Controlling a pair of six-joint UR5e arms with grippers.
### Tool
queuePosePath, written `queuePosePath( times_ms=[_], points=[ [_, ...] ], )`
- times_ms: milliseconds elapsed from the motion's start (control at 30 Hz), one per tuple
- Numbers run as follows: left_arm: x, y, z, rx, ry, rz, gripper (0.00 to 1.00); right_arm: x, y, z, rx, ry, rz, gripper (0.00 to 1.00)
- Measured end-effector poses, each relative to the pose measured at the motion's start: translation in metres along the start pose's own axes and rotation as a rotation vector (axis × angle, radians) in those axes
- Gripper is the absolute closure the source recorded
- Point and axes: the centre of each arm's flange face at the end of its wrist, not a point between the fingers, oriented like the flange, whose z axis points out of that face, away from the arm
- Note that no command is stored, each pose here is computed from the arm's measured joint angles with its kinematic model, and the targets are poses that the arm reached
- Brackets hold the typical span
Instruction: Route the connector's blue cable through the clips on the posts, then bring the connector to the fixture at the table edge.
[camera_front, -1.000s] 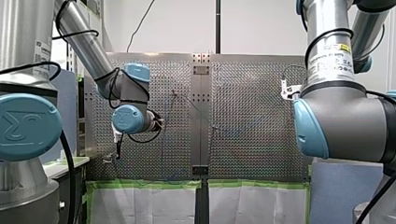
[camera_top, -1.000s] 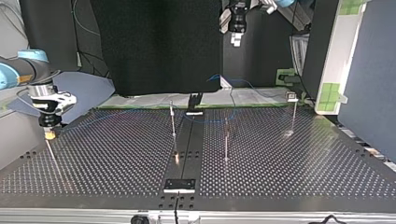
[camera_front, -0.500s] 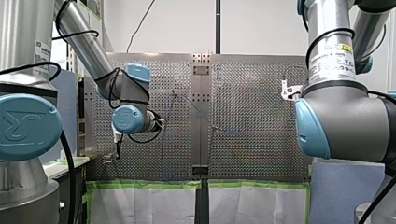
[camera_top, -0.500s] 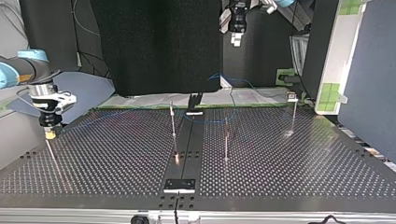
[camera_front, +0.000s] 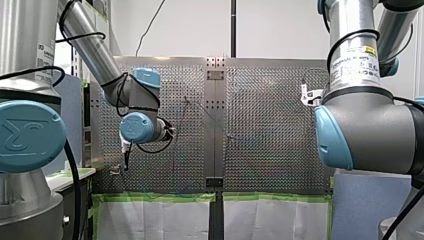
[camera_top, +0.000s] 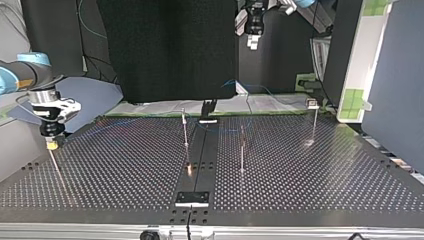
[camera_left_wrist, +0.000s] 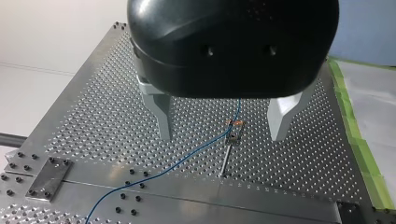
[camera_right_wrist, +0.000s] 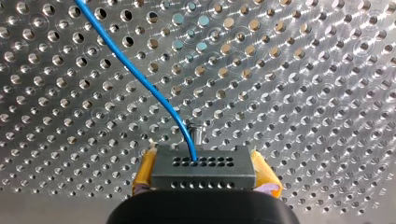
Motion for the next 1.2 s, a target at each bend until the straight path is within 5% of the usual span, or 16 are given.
queuePosePath(
  times_ms=[533, 567, 600, 633, 667, 700, 733, 1200],
  points=[
    [0.0002, 0.0, -0.0002, 0.0, 0.001, 0.002, 0.0, -0.0001, 0.0, 0.0, 0.0, 0.0, 0.0, 1.0],
    [0.0002, 0.0, -0.0002, 0.0, 0.001, 0.002, 0.0, -0.0001, 0.0, 0.0, 0.0, 0.0, 0.0, 0.78],
    [0.0002, -0.0001, -0.0003, 0.001, 0.001, 0.002, 0.0, -0.0001, 0.0, 0.0, 0.0, 0.0, 0.0, 0.78],
    [0.0002, -0.0002, -0.0004, 0.001, 0.001, 0.002, 0.0, -0.0001, 0.0, 0.0, 0.0, 0.0, 0.0, 0.53],
    [0.0002, -0.0003, -0.0006, 0.002, 0.001, 0.002, 0.0, -0.0001, 0.0, 0.0, 0.0, 0.0, 0.0, 0.12],
    [0.0002, -0.0004, -0.0007, 0.002, 0.001, 0.002, 0.0, -0.0001, 0.0, 0.0, 0.0, 0.0, 0.0, 0.12],
    [0.0002, -0.0004, -0.0008, 0.001, 0.001, 0.002, 0.0, 0.0, 0.0, 0.0001, 0.0, 0.0, 0.0, 0.0],
    [-0.0001, 0.0016, 0.0005, -0.013, -0.001, -0.001, 0.0, -0.0001, 0.0, 0.0, 0.0, 0.0, 0.0, 0.0]
  ],
)
